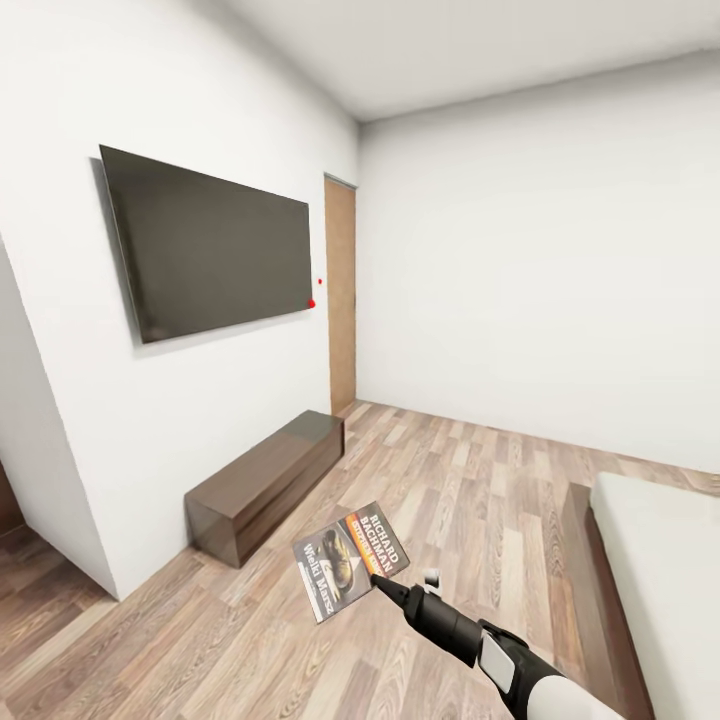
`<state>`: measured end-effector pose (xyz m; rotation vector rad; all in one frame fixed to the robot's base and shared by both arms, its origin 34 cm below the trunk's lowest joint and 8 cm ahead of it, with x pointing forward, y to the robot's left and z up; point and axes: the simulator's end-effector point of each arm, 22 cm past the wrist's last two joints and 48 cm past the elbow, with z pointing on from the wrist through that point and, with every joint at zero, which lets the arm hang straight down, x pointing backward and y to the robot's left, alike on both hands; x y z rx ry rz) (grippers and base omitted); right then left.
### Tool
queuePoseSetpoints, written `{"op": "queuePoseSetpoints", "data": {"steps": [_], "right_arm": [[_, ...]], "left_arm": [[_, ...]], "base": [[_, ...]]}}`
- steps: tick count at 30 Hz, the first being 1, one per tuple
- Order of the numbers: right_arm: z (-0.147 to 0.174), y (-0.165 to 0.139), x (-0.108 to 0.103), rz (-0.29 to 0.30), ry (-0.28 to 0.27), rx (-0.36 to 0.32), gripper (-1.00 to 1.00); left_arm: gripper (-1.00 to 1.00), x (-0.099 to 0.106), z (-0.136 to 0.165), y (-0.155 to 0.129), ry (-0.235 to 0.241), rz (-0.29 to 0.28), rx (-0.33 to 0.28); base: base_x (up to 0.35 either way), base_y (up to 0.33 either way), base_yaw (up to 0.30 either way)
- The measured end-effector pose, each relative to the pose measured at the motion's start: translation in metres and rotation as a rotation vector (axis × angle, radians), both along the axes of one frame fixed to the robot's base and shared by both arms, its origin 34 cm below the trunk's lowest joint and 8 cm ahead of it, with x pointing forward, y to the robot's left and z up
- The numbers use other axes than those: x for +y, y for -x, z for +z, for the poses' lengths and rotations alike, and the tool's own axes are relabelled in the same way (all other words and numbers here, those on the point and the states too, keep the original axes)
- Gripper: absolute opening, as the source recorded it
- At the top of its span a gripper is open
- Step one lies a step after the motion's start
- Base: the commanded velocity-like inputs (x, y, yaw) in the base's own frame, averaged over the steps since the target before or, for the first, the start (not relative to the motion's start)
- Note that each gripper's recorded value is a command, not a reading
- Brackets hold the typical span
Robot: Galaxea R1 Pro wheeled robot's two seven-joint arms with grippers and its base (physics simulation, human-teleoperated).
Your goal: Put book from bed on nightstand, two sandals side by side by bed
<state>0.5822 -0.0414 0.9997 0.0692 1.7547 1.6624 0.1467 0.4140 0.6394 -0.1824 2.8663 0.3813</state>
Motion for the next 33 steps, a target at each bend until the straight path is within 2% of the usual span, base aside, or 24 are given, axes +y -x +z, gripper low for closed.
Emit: {"op": "queuePoseSetpoints", "data": {"steps": [33], "right_arm": [[-0.0006,0.0010,0.0010,0.004,0.003,-0.001,-1.00]], "left_arm": [[1.00,-0.0003,-0.0001,-0.0004,0.003,-0.002,-0.001]], "base": [[0.000,0.000,-0.256]]}}
